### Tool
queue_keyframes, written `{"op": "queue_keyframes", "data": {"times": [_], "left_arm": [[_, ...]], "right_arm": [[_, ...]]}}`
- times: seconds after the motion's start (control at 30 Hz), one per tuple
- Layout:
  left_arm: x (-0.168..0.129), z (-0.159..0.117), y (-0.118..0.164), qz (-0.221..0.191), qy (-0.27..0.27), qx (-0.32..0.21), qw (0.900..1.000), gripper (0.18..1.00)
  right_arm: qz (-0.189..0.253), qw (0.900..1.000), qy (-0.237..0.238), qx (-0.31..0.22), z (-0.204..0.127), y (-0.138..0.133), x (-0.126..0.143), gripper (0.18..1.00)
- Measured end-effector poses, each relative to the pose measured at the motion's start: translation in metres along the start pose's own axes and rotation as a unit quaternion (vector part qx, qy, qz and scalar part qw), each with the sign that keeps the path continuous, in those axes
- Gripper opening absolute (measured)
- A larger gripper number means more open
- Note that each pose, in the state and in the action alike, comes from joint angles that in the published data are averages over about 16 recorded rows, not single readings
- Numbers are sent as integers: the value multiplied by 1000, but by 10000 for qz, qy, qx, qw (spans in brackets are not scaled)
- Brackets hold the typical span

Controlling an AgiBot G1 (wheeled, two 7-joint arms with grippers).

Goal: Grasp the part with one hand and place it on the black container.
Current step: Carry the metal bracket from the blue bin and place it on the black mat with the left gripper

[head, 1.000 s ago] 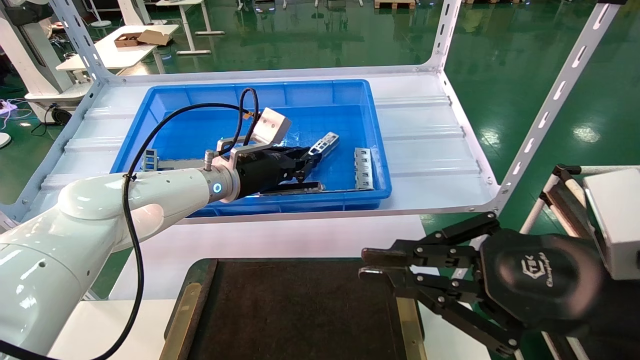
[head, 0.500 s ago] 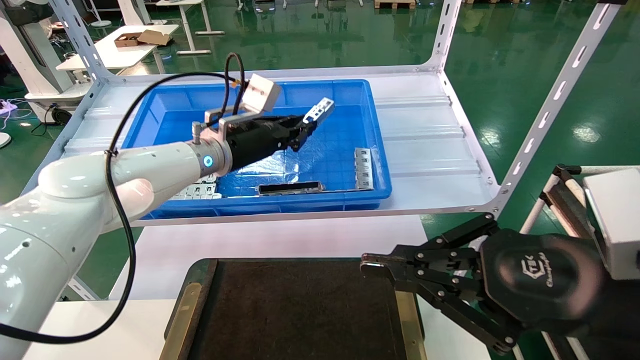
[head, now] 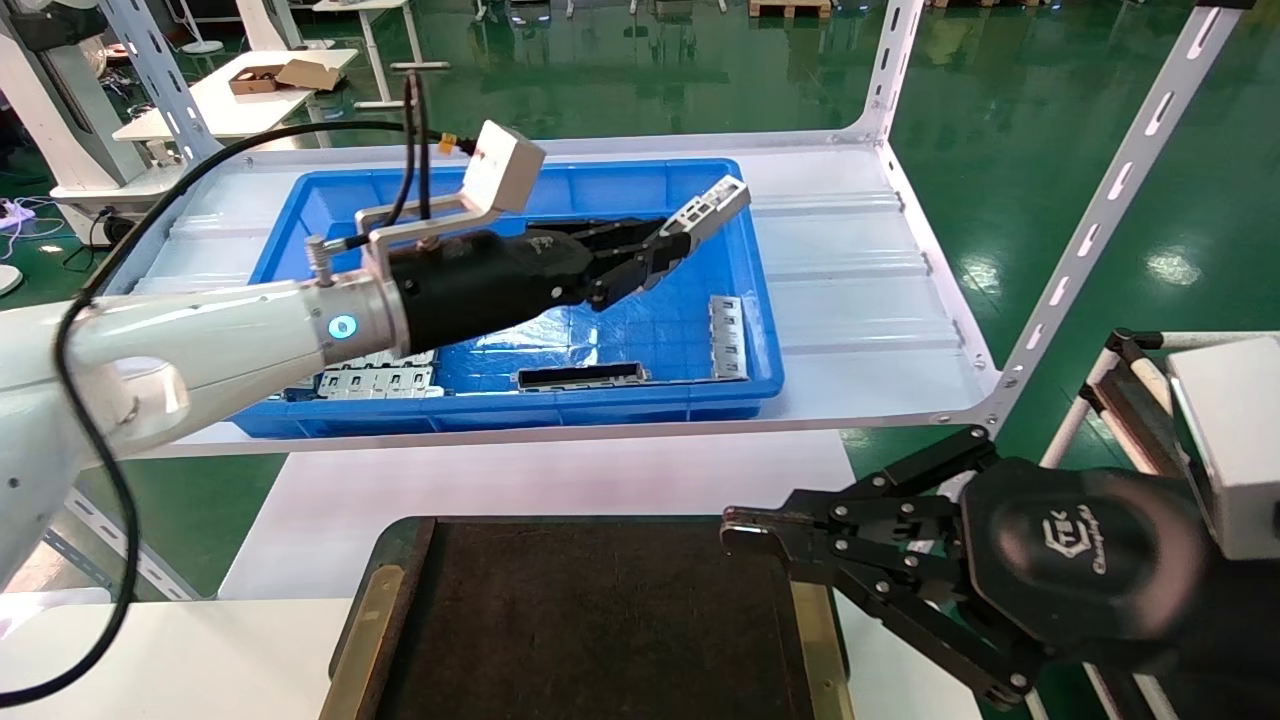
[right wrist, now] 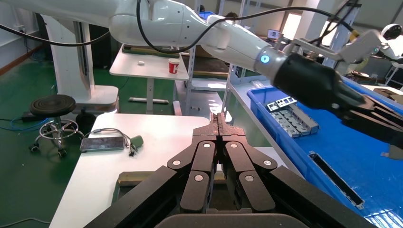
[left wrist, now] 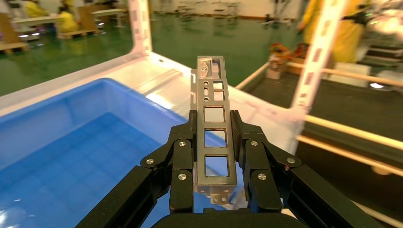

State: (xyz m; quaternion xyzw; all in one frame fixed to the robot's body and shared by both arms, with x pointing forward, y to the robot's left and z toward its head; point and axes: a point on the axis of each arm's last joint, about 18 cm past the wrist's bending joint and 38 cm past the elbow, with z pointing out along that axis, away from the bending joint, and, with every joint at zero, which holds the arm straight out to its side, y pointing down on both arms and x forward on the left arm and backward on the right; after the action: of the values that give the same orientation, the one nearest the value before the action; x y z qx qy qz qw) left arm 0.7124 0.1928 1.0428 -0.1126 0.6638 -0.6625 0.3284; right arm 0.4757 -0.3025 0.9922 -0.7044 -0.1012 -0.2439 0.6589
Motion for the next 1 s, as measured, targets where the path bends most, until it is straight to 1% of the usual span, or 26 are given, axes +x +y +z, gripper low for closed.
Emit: {"op": "queue_keyframes", "data": {"times": [0.27, 0.43, 0.57, 0.77, 1.0], "left_arm": [[22, -29, 18, -160, 695, 101, 9974, 321], [42, -48, 39, -342, 1070, 82, 9936, 321], [60, -60, 61, -544, 1258, 7, 9906, 321], [88, -75, 101, -914, 1256, -201, 9877, 321], [118, -86, 151, -1387, 798, -501, 9858, 321]], "right_arm": [[0, 10000, 0, 0, 0, 0, 0, 191], [0, 10000, 0, 0, 0, 0, 0, 191], [0, 10000, 0, 0, 0, 0, 0, 191], [0, 10000, 0, 0, 0, 0, 0, 191], [0, 10000, 0, 0, 0, 0, 0, 191]]}}
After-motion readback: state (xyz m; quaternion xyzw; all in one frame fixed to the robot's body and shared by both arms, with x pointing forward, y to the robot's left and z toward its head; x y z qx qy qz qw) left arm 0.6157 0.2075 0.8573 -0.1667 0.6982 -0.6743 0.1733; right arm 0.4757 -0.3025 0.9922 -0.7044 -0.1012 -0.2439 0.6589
